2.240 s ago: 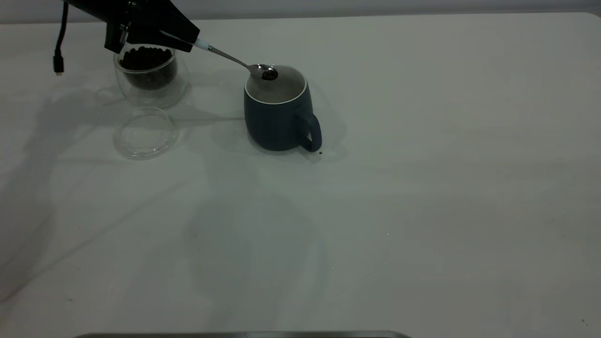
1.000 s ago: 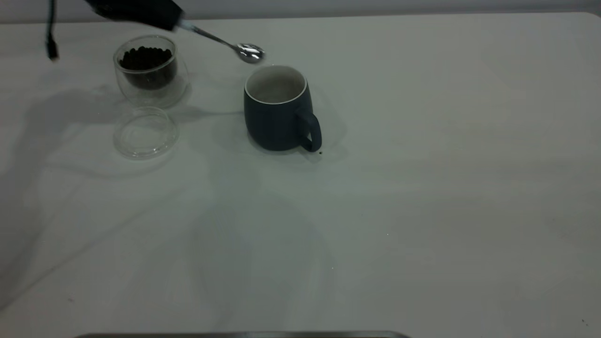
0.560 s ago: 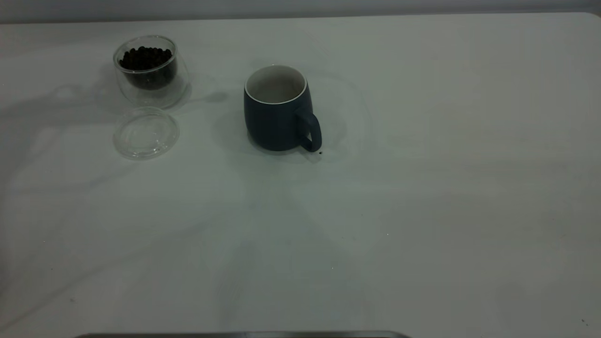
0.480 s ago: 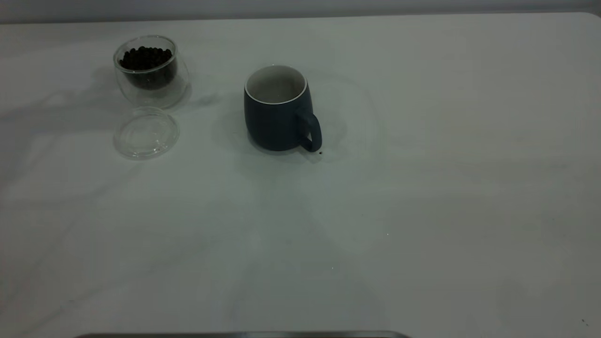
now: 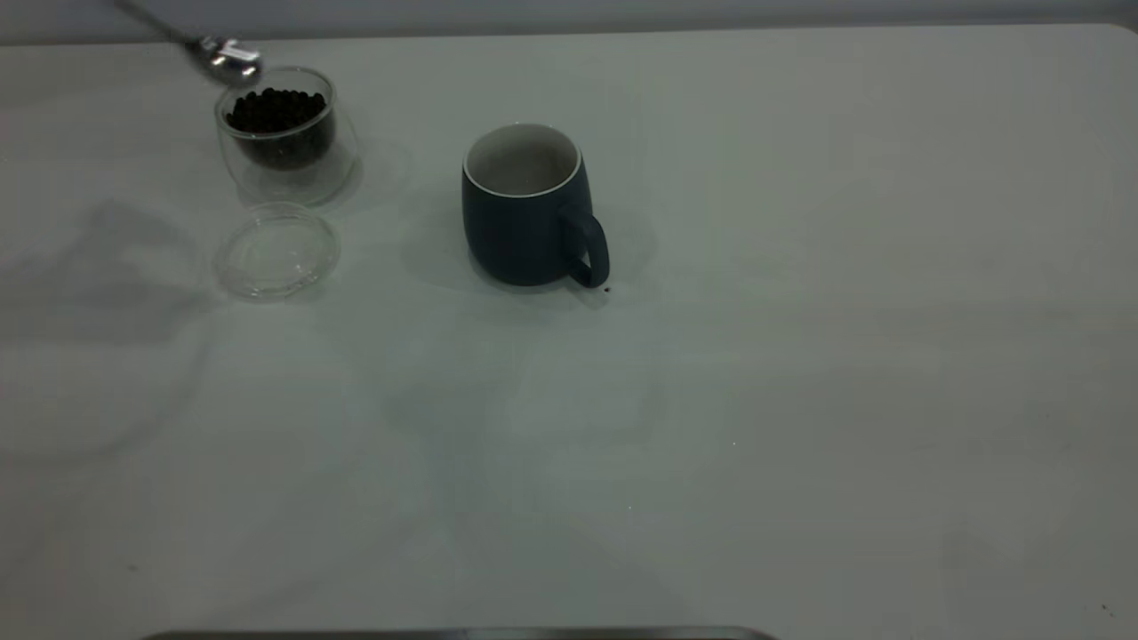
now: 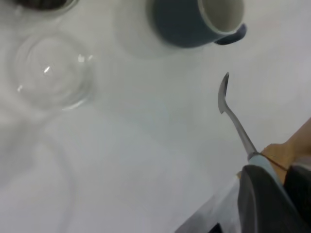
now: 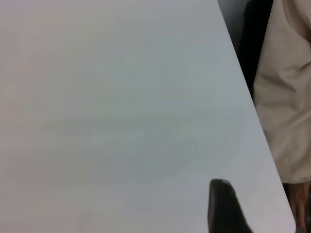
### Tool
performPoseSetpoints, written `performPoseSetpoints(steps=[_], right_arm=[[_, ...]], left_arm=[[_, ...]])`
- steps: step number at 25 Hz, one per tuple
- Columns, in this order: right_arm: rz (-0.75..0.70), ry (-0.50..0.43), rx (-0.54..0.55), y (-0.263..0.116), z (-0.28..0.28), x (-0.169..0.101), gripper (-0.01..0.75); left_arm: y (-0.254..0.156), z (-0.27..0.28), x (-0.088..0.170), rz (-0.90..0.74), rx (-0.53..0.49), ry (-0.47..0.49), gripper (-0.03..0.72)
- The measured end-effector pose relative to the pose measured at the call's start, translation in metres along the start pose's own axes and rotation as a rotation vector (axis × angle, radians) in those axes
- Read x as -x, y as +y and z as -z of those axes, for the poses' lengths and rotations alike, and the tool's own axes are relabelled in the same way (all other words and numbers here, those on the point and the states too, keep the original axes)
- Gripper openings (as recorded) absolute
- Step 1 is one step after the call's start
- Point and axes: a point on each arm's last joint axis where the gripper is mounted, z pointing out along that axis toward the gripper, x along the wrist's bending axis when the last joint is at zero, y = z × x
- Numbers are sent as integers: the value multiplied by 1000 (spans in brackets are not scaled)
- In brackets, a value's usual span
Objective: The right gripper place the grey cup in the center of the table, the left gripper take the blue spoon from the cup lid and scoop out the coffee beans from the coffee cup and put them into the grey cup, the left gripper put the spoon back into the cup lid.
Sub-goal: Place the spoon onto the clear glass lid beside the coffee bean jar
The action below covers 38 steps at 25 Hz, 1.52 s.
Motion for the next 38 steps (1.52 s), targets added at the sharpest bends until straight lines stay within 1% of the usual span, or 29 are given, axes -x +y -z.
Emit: performPoseSetpoints(steps=[5,8,10,13,17,21,28,38], right_arm=[[0,0,0,0,0,0,364],[0,0,0,0,0,0,364],[0,0,0,0,0,0,364],[0,0,0,0,0,0,364],[0,0,0,0,0,0,364],[0,0,0,0,0,0,364],[0,0,0,0,0,0,364],[0,0,0,0,0,0,364]], left_arm=[[-24,7,-50,162,52,-37,125],[-31,-2,-73,229,58,-55,125],[-34,-15,-86,240,49,-66,125],[-38,-35,-104,241,62,-78,124],[-39,-60,-125,270,132,-106,124],[-42,-82,-139,284,162,-127,124],[-40,-114,-158,299,141,-138,124],[-35,-134,-168,297,130,-161,124]])
